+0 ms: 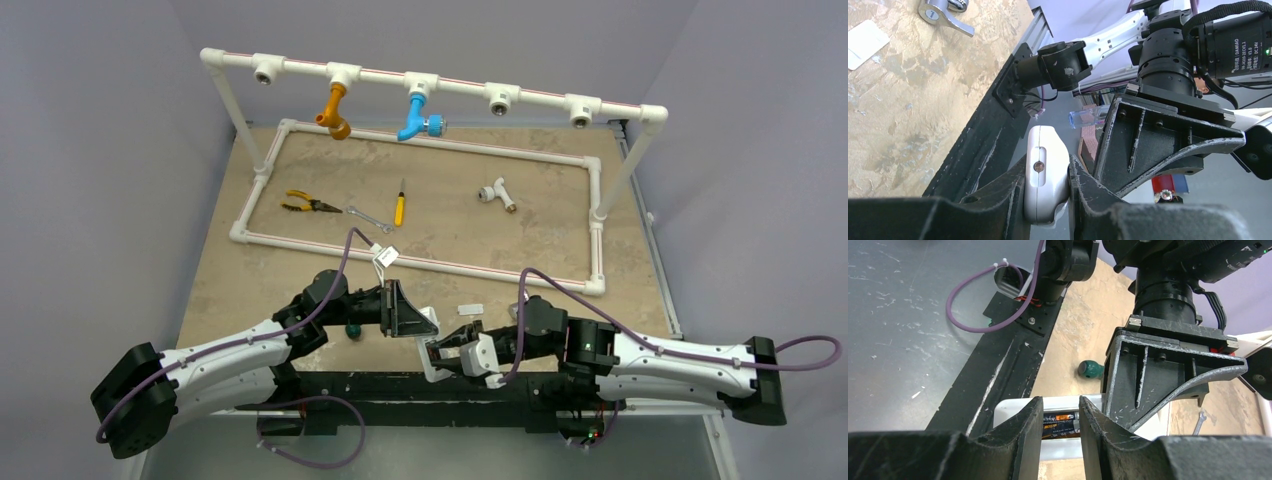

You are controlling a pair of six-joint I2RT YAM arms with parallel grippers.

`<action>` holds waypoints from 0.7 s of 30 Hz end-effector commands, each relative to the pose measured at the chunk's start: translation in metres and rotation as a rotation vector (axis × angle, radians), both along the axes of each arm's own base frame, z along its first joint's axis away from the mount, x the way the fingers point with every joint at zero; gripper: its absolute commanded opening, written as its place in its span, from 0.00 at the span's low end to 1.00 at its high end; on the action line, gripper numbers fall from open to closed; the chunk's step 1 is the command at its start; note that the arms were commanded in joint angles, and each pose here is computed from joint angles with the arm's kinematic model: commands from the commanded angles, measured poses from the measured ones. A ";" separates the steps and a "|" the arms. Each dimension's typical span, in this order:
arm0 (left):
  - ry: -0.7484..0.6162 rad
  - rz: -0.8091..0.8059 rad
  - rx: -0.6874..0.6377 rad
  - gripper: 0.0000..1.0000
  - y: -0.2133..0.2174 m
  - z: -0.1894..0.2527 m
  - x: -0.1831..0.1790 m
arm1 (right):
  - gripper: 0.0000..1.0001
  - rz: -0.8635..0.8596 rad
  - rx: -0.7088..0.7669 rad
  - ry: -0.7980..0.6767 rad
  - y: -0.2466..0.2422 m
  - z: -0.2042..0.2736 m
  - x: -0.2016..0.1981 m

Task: Load the batteries into the remote control

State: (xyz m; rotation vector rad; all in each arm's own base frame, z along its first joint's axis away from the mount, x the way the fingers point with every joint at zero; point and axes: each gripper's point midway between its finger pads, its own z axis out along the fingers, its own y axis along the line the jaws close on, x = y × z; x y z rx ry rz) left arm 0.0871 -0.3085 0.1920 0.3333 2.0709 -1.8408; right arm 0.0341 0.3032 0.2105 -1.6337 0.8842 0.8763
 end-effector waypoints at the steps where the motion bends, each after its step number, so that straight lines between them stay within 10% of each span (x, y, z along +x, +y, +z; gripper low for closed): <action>1: -0.085 -0.027 -0.077 0.00 -0.004 0.028 -0.001 | 0.30 -0.005 0.035 -0.016 0.004 0.008 0.004; 21: -0.094 -0.034 -0.085 0.00 -0.004 0.032 -0.002 | 0.25 -0.054 0.050 0.004 0.000 0.008 0.018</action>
